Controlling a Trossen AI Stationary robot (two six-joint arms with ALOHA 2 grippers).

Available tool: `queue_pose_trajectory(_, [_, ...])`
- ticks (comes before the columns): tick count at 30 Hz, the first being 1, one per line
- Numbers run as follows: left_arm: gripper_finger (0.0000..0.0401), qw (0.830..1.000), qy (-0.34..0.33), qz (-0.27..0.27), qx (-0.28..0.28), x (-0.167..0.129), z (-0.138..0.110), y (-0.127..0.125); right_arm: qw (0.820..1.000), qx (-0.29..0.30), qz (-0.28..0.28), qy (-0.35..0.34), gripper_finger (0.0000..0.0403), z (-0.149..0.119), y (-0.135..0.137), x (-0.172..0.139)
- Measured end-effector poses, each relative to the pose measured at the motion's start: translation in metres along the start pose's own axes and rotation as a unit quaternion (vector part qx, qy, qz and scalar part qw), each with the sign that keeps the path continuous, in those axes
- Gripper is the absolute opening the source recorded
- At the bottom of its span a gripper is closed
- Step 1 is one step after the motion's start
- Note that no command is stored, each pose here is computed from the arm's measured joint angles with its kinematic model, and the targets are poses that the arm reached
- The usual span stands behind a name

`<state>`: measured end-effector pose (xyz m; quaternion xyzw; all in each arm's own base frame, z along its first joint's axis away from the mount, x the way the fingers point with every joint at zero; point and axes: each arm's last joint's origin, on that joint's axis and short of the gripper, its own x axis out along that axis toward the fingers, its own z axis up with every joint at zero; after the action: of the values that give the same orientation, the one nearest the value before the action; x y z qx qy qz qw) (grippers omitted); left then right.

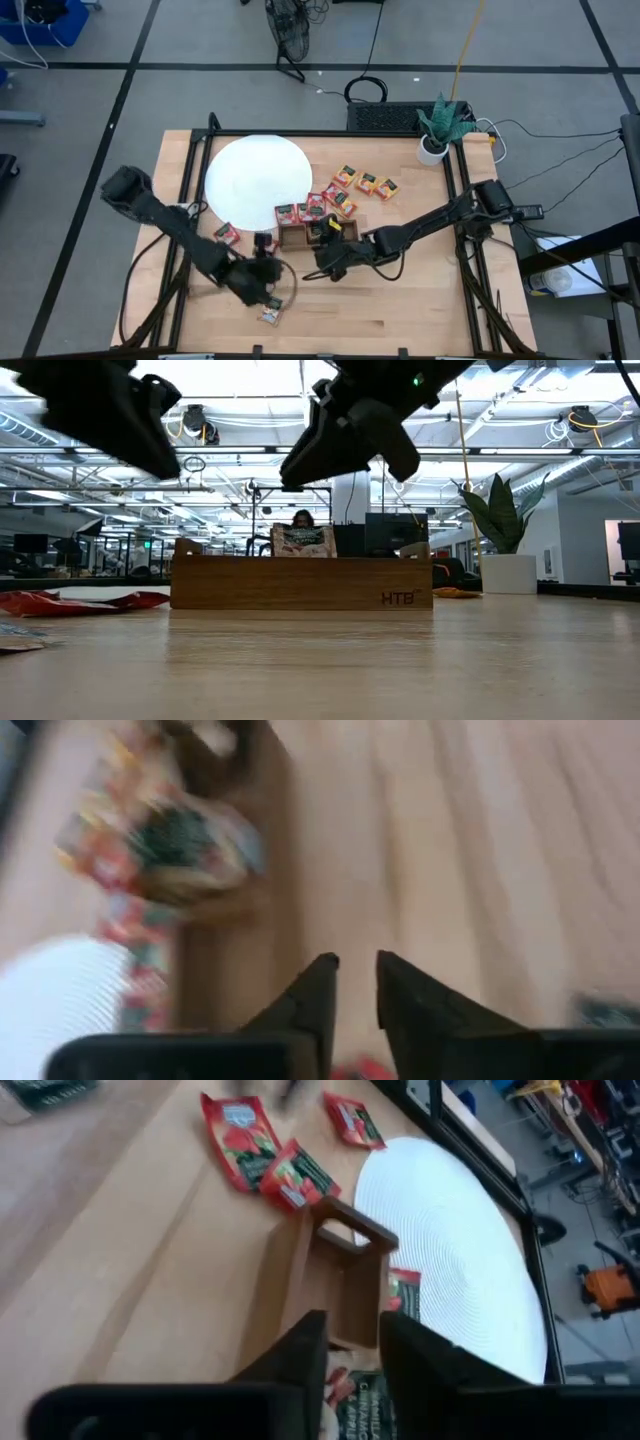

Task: Pick & Place Tea
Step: Put the brown tea bag into the middle section of the wooden organizer

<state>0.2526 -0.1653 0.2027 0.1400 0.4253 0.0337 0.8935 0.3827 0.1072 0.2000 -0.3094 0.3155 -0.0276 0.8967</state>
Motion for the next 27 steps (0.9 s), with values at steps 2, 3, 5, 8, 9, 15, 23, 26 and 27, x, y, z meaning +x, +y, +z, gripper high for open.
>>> queue_pose_trajectory(2, [0.0113, 0.998, 0.054, -0.010, 0.034, 0.002, 0.006, -0.015, 1.000, 0.020, -0.004, 0.002, 0.0117, -0.003, -0.003, 0.002])
queue_pose_trajectory(3, [0.0124, 0.995, 0.082, -0.005, 0.061, 0.002, 0.008, -0.023, 0.999, 0.033, -0.007, -0.002, 0.0129, -0.004, -0.004, 0.003])
queue_pose_trajectory(5, [0.0144, 0.982, 0.144, 0.011, 0.121, 0.004, 0.008, -0.038, 0.999, 0.050, -0.009, 0.000, 0.0150, -0.006, -0.005, 0.004])
queue_pose_trajectory(8, [0.0169, 0.959, 0.215, 0.039, 0.182, 0.008, 0.006, -0.058, 0.998, 0.069, -0.008, -0.004, 0.0177, -0.005, -0.004, 0.004])
queue_pose_trajectory(9, [0.0176, 0.954, 0.229, 0.045, 0.188, 0.009, 0.006, -0.063, 0.997, 0.075, -0.007, -0.008, 0.0184, -0.004, -0.003, 0.003])
queue_pose_trajectory(15, [0.0201, 0.946, 0.268, -0.005, 0.183, 0.021, -0.001, -0.106, 0.996, 0.078, 0.004, -0.037, 0.0215, 0.006, 0.012, -0.007])
queue_pose_trajectory(23, [0.0186, 0.959, 0.249, -0.026, 0.130, 0.011, 0.004, -0.132, 0.992, 0.088, 0.007, -0.087, 0.0214, 0.020, 0.024, -0.017])
queue_pose_trajectory(26, [0.0178, 0.963, 0.234, -0.043, 0.123, 0.007, 0.005, -0.140, 0.991, 0.103, 0.011, -0.089, 0.0214, 0.021, 0.026, -0.019])
queue_pose_trajectory(27, [0.0176, 0.965, 0.228, -0.047, 0.120, 0.006, 0.006, -0.142, 0.990, 0.111, 0.012, -0.089, 0.0214, 0.021, 0.027, -0.019])
